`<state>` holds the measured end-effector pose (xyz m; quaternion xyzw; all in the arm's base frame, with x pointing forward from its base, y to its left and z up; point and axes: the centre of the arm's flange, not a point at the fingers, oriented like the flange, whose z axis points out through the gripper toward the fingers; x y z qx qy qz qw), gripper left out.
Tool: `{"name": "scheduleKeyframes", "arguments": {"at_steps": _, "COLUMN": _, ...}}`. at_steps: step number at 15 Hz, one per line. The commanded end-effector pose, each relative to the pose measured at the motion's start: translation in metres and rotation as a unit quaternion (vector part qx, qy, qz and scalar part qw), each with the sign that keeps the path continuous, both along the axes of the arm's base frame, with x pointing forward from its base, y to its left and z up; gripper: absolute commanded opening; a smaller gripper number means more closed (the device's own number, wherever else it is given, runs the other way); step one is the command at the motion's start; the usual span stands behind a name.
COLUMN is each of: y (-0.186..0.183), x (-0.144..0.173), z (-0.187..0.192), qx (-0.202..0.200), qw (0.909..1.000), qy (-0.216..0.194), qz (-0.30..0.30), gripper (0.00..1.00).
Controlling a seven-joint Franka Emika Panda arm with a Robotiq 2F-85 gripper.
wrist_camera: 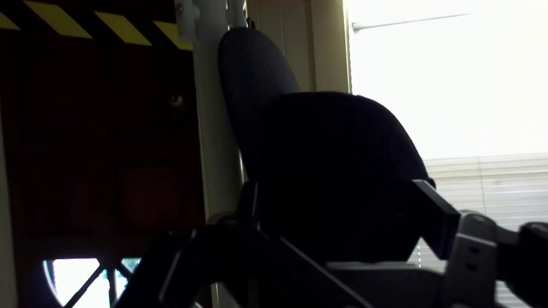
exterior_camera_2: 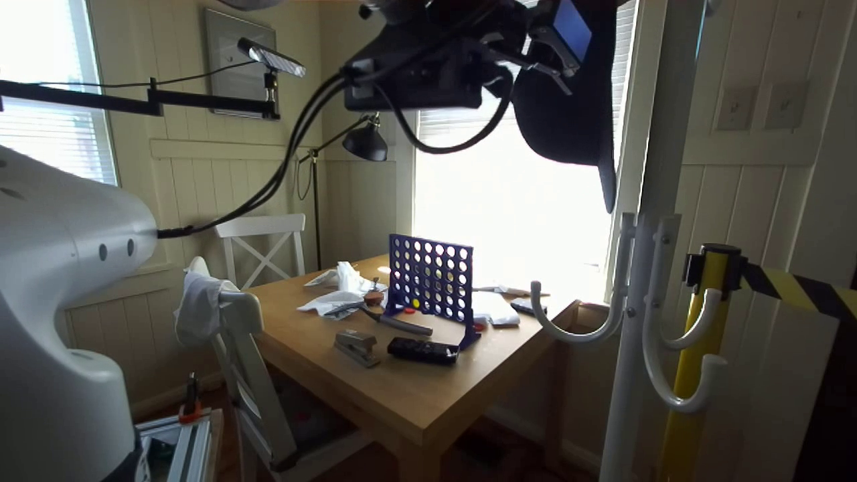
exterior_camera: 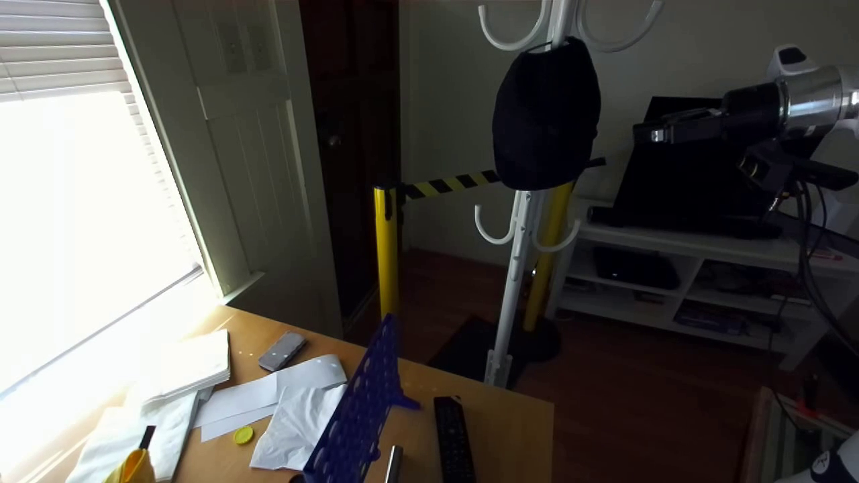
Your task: Hang the cap on the hanger
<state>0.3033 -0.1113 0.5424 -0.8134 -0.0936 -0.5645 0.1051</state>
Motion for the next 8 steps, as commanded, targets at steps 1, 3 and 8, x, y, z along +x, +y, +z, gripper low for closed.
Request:
{"name": "scheduleKeyframes", "arguments": {"at_steps": 1, "y": 0.004, "x": -0.048, "z": 0.039, "qx": -0.005, "qw": 0.9948, "qy": 0.099, "qz": 0.024, "gripper": 1.0}}
{"name": "scheduleKeyframes", "arguments": {"at_steps": 3, "y": 0.012, "x": -0.054, "z": 0.044, "qx": -0.005, "qw": 0.9859, "qy": 0.155, "qz": 0.063, "gripper": 1.0}}
{"name": "scheduleKeyframes", "arguments": {"at_steps": 8, "y": 0.014, "x": -0.036, "z": 0.029, "qx": 0.002, "qw": 0.9702, "qy": 0.218, "qz": 0.105, "gripper": 1.0}}
